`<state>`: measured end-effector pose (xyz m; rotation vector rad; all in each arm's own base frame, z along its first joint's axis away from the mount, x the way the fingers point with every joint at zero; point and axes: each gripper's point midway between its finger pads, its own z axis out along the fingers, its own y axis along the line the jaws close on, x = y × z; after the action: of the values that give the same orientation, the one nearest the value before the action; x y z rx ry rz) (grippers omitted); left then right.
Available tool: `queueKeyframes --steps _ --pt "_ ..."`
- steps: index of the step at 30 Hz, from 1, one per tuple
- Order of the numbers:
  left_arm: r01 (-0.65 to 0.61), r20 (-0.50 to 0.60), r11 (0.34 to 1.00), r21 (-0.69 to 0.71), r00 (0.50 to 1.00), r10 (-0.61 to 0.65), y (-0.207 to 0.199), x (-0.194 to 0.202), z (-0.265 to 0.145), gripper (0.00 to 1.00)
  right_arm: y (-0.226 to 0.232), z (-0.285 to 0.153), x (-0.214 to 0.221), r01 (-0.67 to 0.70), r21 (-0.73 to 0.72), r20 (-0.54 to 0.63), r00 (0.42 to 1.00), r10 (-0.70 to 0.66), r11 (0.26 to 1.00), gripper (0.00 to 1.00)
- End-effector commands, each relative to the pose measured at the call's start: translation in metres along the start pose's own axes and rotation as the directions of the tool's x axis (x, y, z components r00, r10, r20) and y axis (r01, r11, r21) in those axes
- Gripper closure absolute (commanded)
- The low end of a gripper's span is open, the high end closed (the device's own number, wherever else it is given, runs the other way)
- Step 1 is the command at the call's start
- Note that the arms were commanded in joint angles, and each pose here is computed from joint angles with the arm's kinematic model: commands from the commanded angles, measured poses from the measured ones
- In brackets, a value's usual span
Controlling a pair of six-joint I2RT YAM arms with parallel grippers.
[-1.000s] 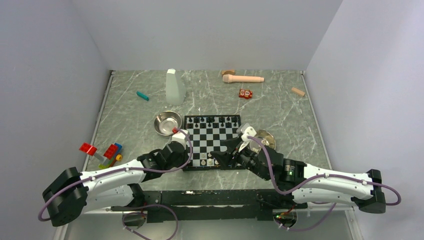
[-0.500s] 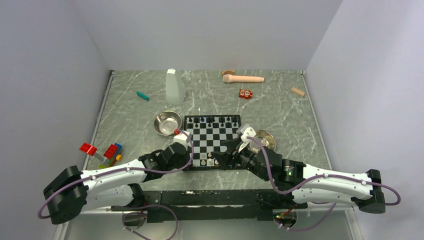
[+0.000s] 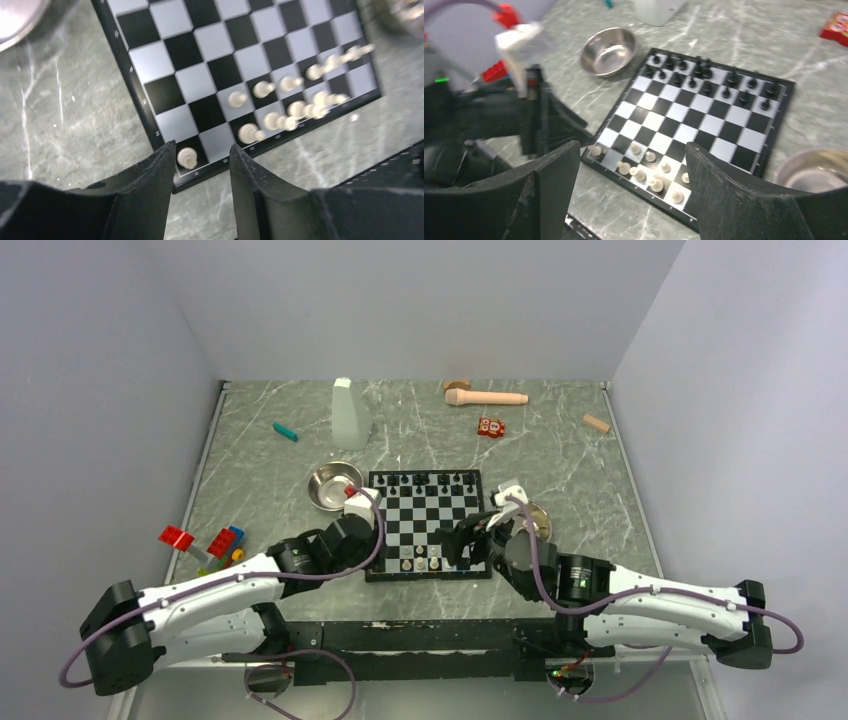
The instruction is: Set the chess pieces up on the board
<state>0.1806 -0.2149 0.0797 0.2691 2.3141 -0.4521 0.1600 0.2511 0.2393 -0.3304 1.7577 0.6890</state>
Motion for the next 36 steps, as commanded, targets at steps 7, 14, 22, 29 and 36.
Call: queueKeyframes --steps 7,14,22,29,36 --pt "0.023 0.188 0.992 0.124 0.981 -0.046 -0.036 -0.085 -0.053 0.48 -0.098 0.002 0.000 -0.257 0.426 -0.040 0.952 0.302 0.867 0.20" --pt "0.108 0.202 0.981 0.163 0.969 -0.140 -0.024 -0.104 -0.067 0.47 -0.167 0.004 0.052 -0.315 0.651 -0.209 0.800 0.562 0.691 0.29" --pt "0.141 0.192 0.975 0.169 0.966 -0.173 -0.009 -0.099 -0.067 0.48 -0.212 0.004 0.069 -0.284 0.756 -0.205 0.753 0.626 0.590 0.41" --pt "0.150 0.183 0.973 0.178 0.966 -0.183 -0.009 -0.095 -0.066 0.49 -0.240 0.002 0.095 -0.249 0.823 -0.212 0.699 0.683 0.511 0.51" --pt "0.146 0.185 0.975 0.169 0.967 -0.177 -0.006 -0.093 -0.066 0.48 -0.255 0.004 0.104 -0.207 0.849 -0.221 0.695 0.684 0.485 0.55"
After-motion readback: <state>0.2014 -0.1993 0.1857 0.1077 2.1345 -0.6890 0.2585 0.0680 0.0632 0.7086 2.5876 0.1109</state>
